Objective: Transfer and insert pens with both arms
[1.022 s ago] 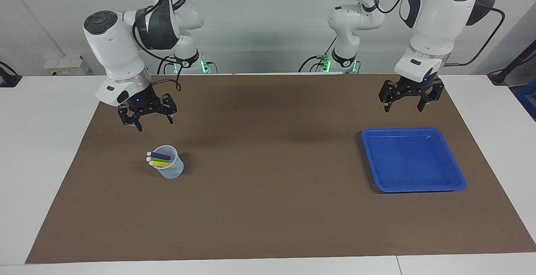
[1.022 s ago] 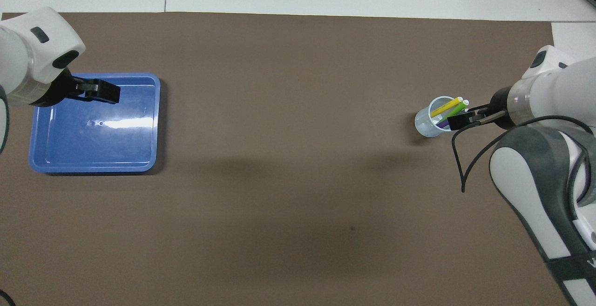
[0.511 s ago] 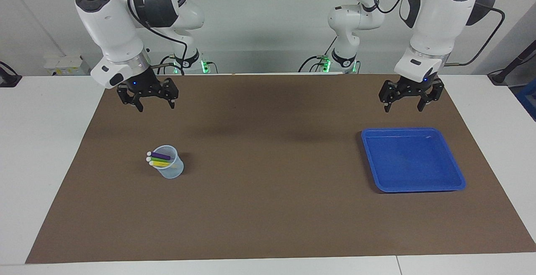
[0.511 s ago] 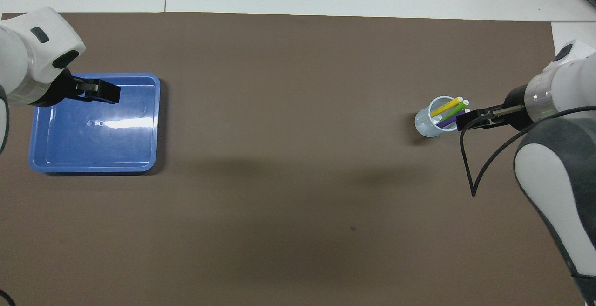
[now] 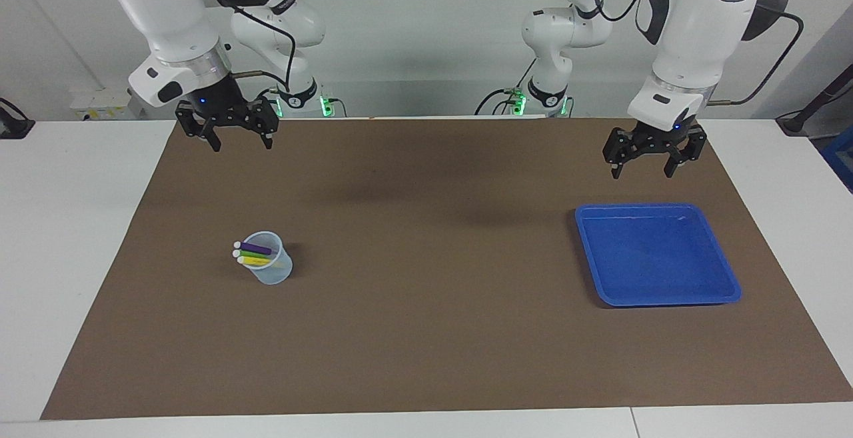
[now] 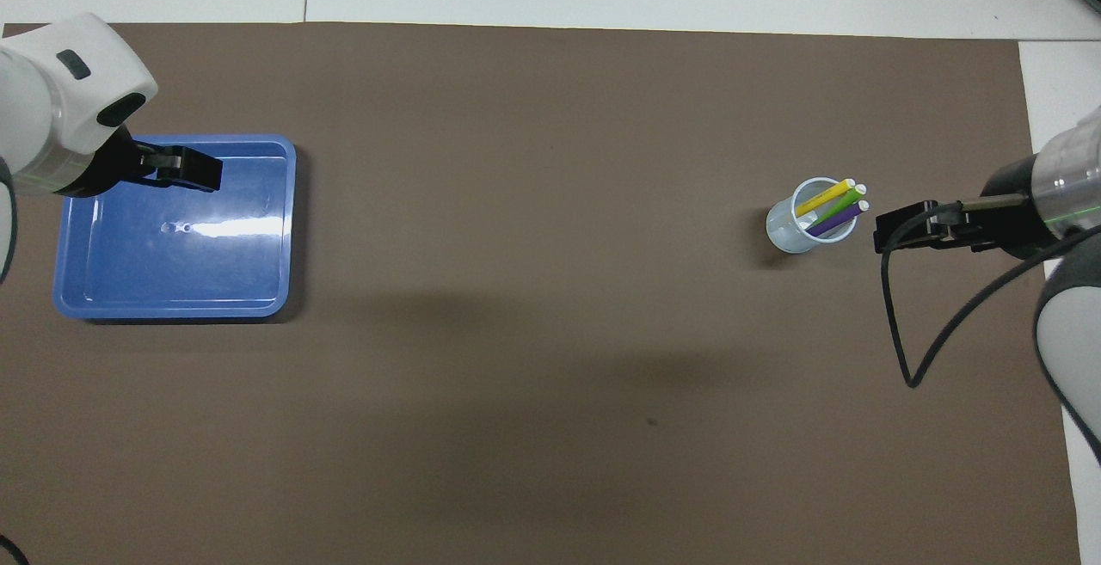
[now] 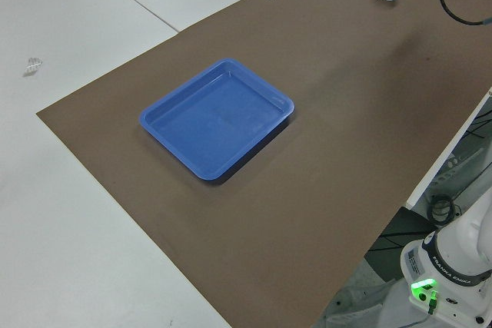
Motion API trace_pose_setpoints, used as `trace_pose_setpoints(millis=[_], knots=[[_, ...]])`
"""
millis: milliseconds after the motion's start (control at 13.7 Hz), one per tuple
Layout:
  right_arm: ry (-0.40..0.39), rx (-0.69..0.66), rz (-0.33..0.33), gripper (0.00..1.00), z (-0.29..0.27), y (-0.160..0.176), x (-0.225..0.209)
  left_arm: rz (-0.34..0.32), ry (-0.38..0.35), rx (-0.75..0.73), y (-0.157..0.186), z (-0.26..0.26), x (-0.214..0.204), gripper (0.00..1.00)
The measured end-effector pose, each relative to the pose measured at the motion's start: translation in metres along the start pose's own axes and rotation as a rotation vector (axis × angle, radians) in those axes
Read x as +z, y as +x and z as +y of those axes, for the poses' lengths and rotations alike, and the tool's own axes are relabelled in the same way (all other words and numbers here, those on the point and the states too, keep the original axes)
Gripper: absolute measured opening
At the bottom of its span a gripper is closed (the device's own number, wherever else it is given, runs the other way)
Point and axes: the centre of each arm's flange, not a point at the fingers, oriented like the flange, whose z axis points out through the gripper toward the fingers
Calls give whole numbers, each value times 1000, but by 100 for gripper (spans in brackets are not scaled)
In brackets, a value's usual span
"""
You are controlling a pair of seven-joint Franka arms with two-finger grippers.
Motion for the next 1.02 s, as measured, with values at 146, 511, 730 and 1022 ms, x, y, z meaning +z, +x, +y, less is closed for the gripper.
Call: trace_pose_setpoints(millis=[146,511,730,1022], knots=[[0,6,11,100,4,-4,-9,0,0,0,0,0,0,100],[2,45,25,100,25,-6,-16,0,0,0,0,0,0,100],[2,42,23,100,23,-6,-16,0,0,0,0,0,0,100],[1,29,12,100,16,-8,-15,0,0,0,0,0,0,100]])
